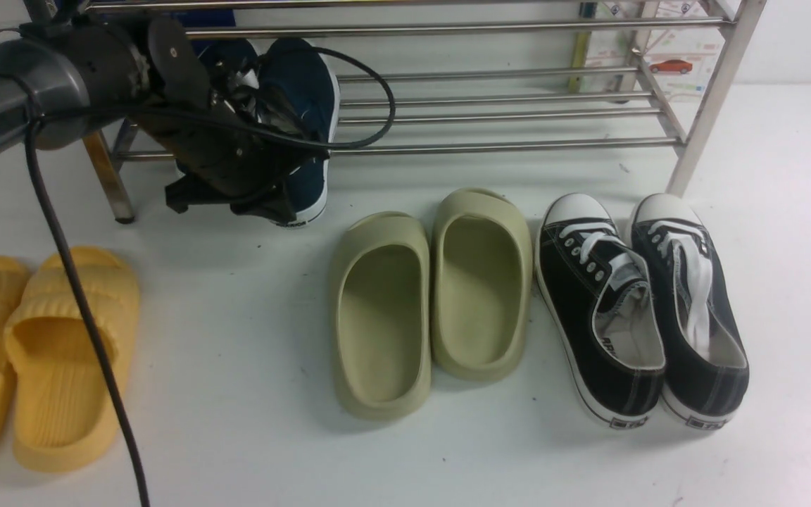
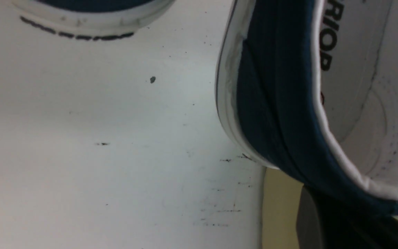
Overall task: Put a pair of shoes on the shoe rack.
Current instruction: Use the left arm to put a shoe into the shoe rack
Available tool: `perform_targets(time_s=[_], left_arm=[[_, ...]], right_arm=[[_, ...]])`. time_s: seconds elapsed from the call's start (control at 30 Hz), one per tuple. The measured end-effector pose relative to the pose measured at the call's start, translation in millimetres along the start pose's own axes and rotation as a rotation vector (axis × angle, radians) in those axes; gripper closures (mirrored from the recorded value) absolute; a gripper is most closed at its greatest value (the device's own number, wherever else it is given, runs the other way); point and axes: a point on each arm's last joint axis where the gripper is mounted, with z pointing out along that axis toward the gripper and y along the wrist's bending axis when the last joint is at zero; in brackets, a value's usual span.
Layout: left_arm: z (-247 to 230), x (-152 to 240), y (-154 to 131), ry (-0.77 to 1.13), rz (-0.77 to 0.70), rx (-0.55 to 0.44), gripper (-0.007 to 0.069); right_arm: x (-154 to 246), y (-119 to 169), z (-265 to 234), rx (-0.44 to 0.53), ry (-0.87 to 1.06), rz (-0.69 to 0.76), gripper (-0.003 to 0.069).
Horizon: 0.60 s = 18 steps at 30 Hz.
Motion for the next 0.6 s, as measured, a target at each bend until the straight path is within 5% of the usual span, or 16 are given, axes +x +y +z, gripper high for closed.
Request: perform_targets(time_s=[0.6], left_arm=[[-2.2, -25.2, -1.7, -0.141, -0.049, -0.049, 0.0638]], right_arm=[[0.0, 0.0, 0.0, 0.0, 0.0, 0.0, 0.0412]])
